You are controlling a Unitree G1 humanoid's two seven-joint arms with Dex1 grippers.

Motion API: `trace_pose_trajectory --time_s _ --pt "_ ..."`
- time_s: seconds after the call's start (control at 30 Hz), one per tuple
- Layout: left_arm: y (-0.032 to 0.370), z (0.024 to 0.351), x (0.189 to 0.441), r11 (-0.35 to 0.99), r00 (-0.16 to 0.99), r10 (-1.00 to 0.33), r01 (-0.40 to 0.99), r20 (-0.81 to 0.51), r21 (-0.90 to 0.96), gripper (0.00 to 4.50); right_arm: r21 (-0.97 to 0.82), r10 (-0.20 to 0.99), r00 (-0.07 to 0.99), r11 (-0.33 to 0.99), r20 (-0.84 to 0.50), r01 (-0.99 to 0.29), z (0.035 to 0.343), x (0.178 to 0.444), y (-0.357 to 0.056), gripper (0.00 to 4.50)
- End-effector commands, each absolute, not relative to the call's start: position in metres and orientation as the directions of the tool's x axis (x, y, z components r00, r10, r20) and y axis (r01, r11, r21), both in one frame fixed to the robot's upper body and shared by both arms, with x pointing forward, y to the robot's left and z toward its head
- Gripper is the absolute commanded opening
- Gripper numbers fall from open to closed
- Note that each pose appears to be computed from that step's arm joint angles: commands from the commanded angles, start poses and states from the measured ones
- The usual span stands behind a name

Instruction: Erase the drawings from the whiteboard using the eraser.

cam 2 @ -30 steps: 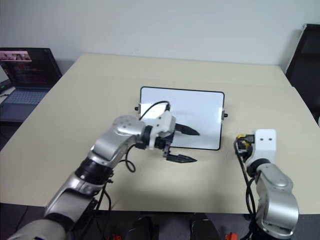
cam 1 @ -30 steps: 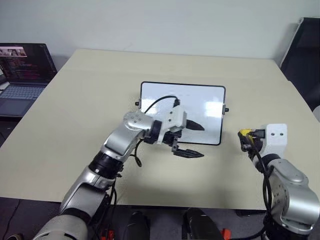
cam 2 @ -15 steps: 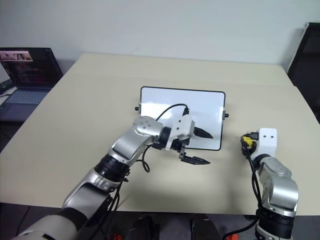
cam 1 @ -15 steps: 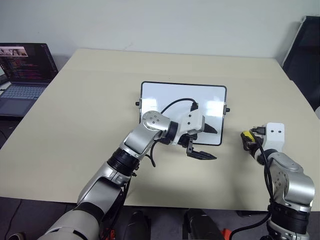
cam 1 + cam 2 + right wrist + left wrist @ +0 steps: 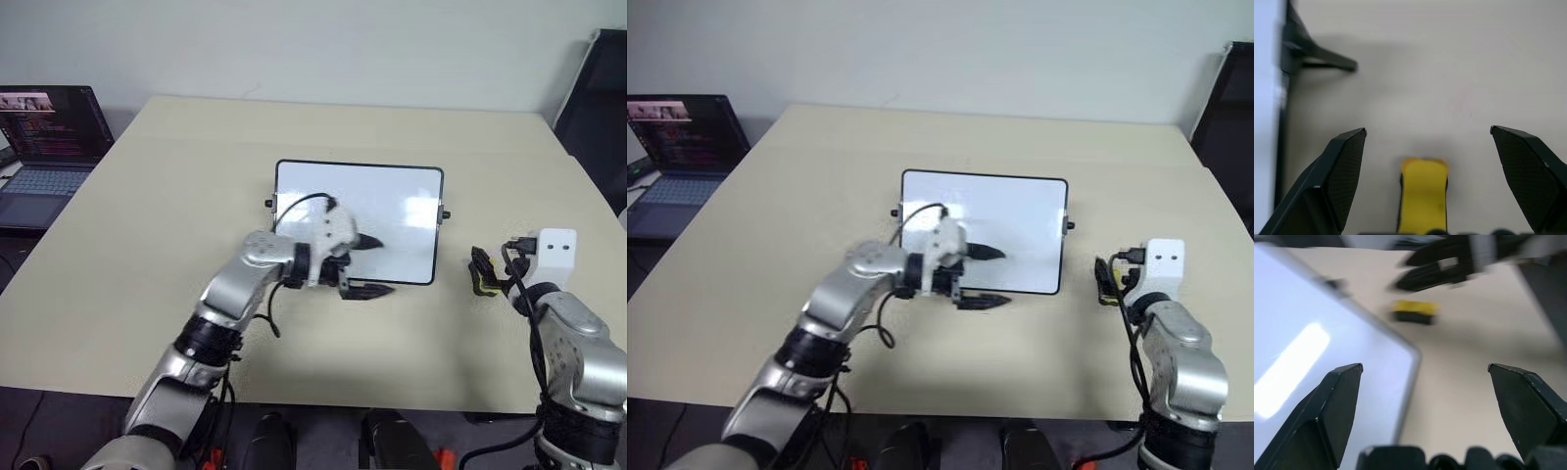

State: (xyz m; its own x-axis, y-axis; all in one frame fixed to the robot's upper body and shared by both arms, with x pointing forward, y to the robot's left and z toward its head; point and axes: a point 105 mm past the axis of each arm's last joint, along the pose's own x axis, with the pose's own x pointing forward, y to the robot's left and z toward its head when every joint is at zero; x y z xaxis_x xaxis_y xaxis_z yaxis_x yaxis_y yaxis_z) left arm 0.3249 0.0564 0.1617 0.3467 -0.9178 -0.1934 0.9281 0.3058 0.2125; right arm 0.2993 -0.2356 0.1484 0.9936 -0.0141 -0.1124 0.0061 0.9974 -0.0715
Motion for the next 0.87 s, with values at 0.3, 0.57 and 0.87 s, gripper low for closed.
trace_pose_trajectory --time_s 0.3,0.57,0.87 --pt "0.182 0.167 0.300 0.918 0.917 -0.386 0.371 0.097 0.142 4.50 -0.081 -0.104 0.984 0.990 0.147 0.117 0.138 0.250 -0.214 4.45" --pt "0.227 0.129 0.292 0.989 0.997 -0.071 0.065 0.041 0.135 4.50 0.007 -0.162 0.975 0.987 0.153 0.163 0.111 0.225 -0.236 4.45" --pt "0.220 0.120 0.298 0.988 0.995 -0.099 0.097 0.015 0.119 4.50 -0.041 -0.182 0.977 0.982 0.109 0.187 0.107 0.220 -0.249 4.45"
